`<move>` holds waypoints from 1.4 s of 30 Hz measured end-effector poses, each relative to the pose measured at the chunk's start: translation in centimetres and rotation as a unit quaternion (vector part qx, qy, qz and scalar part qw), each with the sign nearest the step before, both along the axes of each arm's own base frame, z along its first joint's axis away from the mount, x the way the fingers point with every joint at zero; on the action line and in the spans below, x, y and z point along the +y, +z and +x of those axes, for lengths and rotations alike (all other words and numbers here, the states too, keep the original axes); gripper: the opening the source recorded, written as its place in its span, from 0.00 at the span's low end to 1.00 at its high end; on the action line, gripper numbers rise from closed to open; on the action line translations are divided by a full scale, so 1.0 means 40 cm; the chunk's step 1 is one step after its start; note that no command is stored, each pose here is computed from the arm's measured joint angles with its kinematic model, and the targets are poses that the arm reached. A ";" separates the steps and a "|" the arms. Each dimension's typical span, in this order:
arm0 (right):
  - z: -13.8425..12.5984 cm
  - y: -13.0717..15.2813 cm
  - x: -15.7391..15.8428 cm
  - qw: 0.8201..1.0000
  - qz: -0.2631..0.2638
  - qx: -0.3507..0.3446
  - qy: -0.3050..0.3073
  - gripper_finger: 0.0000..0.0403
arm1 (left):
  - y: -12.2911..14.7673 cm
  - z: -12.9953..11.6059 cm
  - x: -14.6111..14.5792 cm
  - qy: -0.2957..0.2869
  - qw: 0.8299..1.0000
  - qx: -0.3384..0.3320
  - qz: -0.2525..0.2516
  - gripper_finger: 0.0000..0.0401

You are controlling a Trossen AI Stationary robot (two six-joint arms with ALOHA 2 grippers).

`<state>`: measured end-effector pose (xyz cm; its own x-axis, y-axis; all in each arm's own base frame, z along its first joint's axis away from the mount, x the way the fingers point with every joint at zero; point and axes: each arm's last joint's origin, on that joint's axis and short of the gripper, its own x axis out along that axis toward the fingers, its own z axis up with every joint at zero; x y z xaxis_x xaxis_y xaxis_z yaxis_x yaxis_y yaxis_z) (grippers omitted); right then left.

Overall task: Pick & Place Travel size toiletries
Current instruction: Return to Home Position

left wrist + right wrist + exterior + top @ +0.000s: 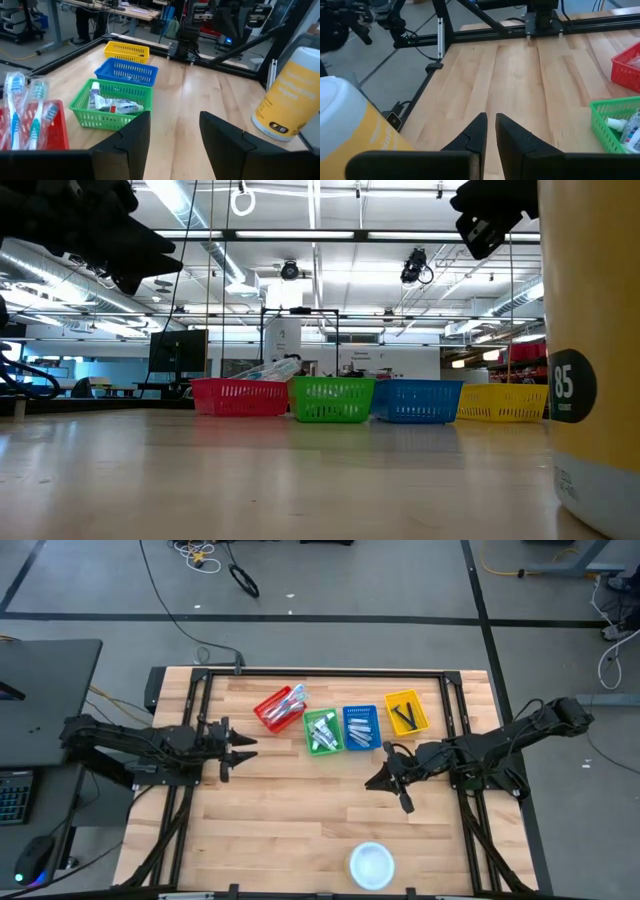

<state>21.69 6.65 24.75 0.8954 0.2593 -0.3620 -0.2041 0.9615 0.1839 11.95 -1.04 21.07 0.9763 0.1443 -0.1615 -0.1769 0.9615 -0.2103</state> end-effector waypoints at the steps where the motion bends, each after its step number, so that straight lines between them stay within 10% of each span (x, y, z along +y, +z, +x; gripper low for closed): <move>1: 0.000 0.000 0.000 1.000 0.000 0.000 0.000 0.11 | 0.000 0.000 0.000 -0.001 1.000 0.001 0.004 0.44; 20: 0.001 0.002 -0.003 1.000 -0.004 -0.006 -0.019 0.11 | 0.000 0.000 0.000 -0.003 1.000 0.003 0.021 0.44; 31: 0.012 0.029 -0.018 0.988 -0.005 -0.068 -0.139 0.11 | 0.000 0.000 0.000 -0.003 1.000 0.003 0.018 0.44; 42: 0.017 0.069 -0.007 0.986 0.042 -0.141 -0.083 0.11 | 0.000 0.000 0.000 -0.003 1.000 0.004 0.019 0.44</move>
